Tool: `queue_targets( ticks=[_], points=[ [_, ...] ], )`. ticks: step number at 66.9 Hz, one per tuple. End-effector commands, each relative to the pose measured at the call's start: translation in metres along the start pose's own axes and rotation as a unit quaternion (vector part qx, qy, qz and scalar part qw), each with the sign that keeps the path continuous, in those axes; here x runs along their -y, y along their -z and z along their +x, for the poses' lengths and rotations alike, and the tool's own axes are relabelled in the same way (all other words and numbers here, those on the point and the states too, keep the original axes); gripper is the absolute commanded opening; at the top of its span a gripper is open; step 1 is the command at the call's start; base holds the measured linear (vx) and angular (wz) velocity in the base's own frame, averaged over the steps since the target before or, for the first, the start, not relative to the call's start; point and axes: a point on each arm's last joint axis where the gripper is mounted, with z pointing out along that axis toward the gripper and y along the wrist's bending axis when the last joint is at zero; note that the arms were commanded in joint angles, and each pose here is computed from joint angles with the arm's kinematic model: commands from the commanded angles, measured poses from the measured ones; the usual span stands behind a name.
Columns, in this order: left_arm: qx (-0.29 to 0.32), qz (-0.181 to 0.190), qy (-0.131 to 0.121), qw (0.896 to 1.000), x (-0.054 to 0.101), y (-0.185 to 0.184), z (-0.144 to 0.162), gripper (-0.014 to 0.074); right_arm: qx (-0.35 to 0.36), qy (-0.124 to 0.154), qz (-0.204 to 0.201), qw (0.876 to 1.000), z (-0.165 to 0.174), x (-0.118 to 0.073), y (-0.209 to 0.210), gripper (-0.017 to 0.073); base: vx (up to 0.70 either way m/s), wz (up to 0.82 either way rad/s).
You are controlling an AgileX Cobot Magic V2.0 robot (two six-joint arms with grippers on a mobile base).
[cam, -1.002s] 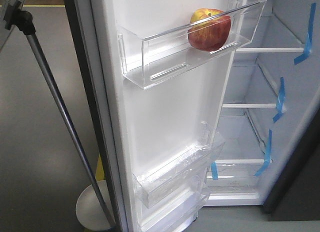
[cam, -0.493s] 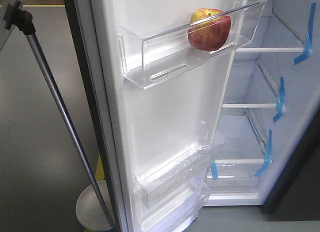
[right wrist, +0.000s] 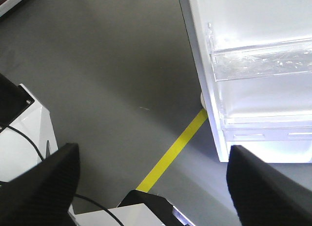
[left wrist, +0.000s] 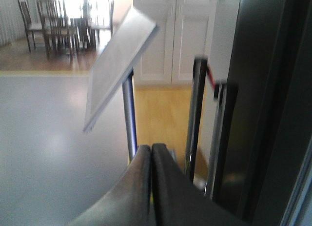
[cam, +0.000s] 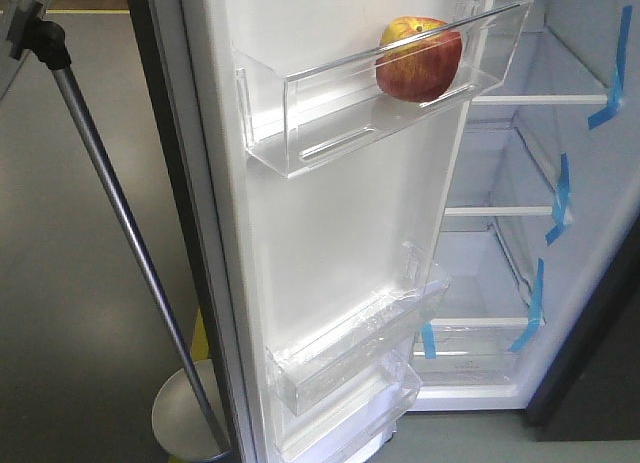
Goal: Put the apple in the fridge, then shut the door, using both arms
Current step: 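Swing the left gripper out to the outer face of the refrigerator door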
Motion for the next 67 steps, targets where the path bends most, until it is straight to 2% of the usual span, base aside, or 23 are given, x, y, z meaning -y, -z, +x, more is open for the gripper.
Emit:
queue_targets(
  ticks=[1, 9, 20, 32, 47, 57, 67],
  points=[
    [-0.027, 0.004, -0.014, 1.000, 0.003, -0.019, -0.019, -0.0006, 0.031, -0.005, -0.005, 0.999, -0.010, -0.003, 0.003, 0.0591, 0.00, 0.00],
    [-0.096, 0.001, -0.029, 0.995, 0.004, -0.050, -0.027, -0.0006, 0.031, -0.005, -0.005, 0.999, -0.010, -0.003, 0.003, 0.0591, 0.00, 0.00],
    [-0.175, -0.002, -0.034, 0.984, 0.005, -0.094, -0.034, -0.0006, 0.031, -0.005, -0.005, 0.999, -0.010, -0.003, 0.003, 0.0591, 0.00, 0.00],
    [-0.243, -0.001, -0.050, 0.969, 0.005, -0.136, -0.039, -0.0006, 0.031, -0.005, -0.005, 0.999, -0.010, -0.003, 0.003, 0.0591, 0.00, 0.00],
    [-0.324, 0.004, -0.060, 0.944, 0.007, -0.178, -0.040, -0.0006, 0.031, -0.005, -0.005, 0.999, -0.010, -0.003, 0.003, 0.0591, 0.00, 0.00],
    [-0.341, 0.045, -0.068, 0.936, 0.014, -0.195, -0.045, -0.0006, 0.031, -0.005, -0.005, 0.999, -0.010, -0.003, 0.003, 0.0591, 0.00, 0.00],
    [-0.335, 0.108, -0.054, 0.935, 0.026, -0.213, -0.047, -0.0006, 0.031, -0.005, -0.005, 0.999, -0.010, -0.003, 0.003, 0.0591, 0.00, 0.00]
  ],
)
